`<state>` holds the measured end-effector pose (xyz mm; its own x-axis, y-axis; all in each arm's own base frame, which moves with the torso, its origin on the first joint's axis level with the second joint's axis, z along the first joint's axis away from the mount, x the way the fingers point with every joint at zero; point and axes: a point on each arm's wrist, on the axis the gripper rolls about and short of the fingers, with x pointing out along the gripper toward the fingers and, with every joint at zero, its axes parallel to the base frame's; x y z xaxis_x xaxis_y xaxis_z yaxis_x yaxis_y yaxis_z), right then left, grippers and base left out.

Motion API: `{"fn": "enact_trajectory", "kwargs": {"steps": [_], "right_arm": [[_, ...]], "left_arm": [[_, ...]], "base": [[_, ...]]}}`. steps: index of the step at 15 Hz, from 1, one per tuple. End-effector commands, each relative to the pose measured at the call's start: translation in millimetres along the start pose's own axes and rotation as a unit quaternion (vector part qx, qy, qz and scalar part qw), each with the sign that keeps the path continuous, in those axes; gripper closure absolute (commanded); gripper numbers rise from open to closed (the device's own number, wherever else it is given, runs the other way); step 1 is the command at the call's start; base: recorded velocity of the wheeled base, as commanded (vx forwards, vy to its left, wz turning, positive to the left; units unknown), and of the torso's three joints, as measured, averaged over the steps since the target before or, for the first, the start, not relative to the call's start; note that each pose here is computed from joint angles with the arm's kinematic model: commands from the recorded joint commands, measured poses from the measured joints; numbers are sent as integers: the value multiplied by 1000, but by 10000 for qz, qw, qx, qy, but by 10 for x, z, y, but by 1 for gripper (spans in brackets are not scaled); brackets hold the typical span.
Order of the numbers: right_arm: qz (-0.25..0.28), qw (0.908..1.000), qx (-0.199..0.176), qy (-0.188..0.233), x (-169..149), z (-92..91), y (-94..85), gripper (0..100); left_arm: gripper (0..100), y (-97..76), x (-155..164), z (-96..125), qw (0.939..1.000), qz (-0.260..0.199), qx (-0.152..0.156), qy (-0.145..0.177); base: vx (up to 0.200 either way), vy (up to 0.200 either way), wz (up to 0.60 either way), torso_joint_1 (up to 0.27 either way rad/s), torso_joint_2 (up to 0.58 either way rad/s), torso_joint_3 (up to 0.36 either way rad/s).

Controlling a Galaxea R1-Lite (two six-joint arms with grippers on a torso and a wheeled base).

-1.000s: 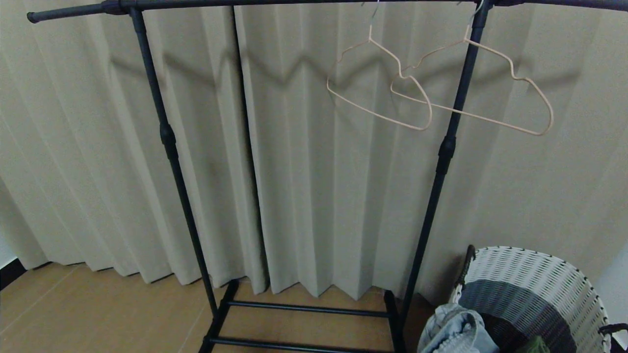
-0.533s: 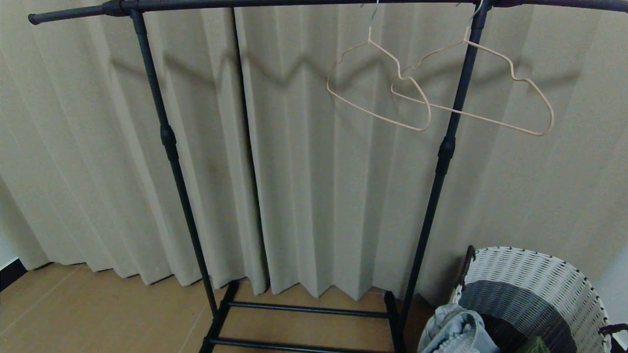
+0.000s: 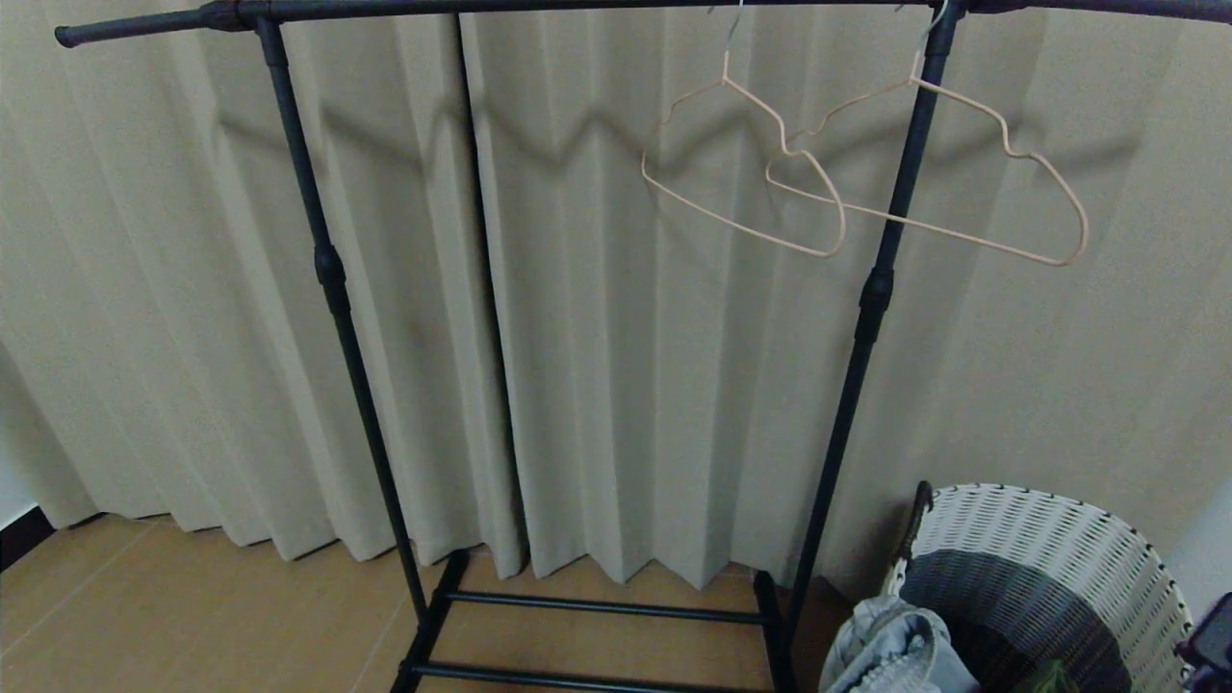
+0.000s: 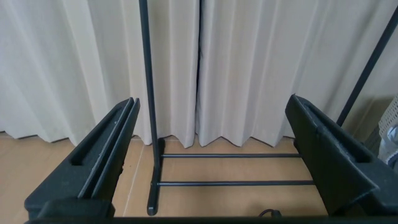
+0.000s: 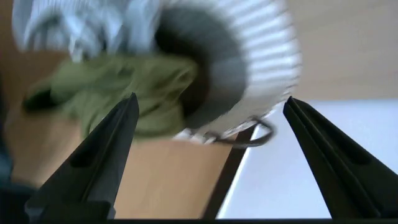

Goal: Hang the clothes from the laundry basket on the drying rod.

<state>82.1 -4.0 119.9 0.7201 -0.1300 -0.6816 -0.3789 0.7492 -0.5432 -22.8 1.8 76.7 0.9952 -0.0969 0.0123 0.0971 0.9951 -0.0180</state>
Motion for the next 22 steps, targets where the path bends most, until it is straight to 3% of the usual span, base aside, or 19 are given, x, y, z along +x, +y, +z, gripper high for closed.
{"fn": "enact_trajectory", "kwargs": {"steps": [1,5,9,22], "right_arm": [[949,9895,-409,1011,417,62,33,0],[1380,9806,-457,1311,596,75,63,0],[1419,9799,-444,1329,865,104,84,0],[889,9841,-398,1488,1211,186,-2,0]], "left_arm": [[0,0,0,0,10000,2,-2,0],[0,0,0,0,10000,2,-2,0],[0,0,0,0,10000,2,-2,0],[0,4,0,1,10000,79,-9,-1]], "base": [[0,0,0,0,0,0],[0,0,0,0,0,0],[0,0,0,0,0,0],[0,0,0,0,0,0]]}}
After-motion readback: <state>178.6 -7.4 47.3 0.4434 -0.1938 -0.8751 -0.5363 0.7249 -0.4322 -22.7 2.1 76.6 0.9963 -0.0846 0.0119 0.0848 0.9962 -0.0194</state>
